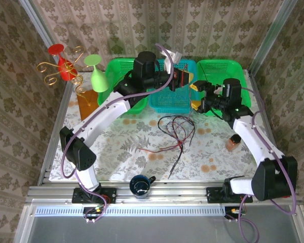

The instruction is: Untangle the cables

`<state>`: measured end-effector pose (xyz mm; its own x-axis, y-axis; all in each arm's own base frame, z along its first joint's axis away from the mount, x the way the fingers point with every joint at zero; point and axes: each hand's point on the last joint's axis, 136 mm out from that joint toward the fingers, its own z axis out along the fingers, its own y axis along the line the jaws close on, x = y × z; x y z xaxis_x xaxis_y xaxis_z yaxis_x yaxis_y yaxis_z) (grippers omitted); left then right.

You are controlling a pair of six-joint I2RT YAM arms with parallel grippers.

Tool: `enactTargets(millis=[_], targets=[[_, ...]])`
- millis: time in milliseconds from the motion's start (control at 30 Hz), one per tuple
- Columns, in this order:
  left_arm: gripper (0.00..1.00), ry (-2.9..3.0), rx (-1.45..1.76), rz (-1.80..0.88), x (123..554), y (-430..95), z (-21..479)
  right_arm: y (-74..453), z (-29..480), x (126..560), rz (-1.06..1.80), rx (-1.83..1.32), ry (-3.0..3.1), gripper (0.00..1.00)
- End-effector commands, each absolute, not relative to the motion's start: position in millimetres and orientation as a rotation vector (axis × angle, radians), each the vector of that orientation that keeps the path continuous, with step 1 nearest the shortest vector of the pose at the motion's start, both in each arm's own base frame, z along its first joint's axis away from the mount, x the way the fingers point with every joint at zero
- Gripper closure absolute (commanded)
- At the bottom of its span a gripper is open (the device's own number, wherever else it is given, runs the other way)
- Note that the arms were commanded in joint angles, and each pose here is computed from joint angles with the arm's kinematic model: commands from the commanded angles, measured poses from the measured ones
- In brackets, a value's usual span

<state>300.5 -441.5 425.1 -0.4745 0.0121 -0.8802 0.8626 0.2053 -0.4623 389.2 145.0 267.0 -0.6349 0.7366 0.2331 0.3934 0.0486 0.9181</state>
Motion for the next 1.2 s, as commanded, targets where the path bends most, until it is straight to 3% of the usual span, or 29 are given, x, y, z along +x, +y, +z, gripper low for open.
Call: enactTargets(millis=[0, 200, 233, 267, 333, 400, 667, 900, 1167], targets=[[1.0, 1.66, 0.887, -1.387, 285, -443, 432, 165, 275, 396, 1.777, 1.098, 2.012, 0.22], [1.0, 1.663, 0.896, -1.399, 279, -446, 431, 197, 240, 412, 1.84, 1.135, 2.067, 0.26], [1.0, 1.662, 0.897, -1.401, 278, -446, 431, 201, 236, 416, 1.851, 1.139, 2.06, 0.33], [1.0, 1.665, 0.897, -1.4, 278, -446, 430, 203, 236, 420, 1.866, 1.132, 2.042, 0.46], [1.0, 1.674, 0.889, -1.388, 278, -443, 432, 201, 240, 428, 1.881, 1.115, 1.995, 0.84], [1.0, 1.681, 0.888, -1.362, 277, -438, 434, 192, 241, 428, 1.838, 1.14, 1.968, 1.0], [1.0, 1.716, 0.822, -1.272, 287, -399, 438, 151, 251, 411, 1.605, 1.132, 1.965, 1.0], [1.0, 1.766, 0.725, -1.191, 284, -351, 421, 87, 292, 397, 1.432, 1.12, 1.816, 1.0], [1.0, 1.789, 0.602, -1.102, 285, -294, 412, 50, 321, 382, 1.28, 1.092, 1.735, 1.0]])
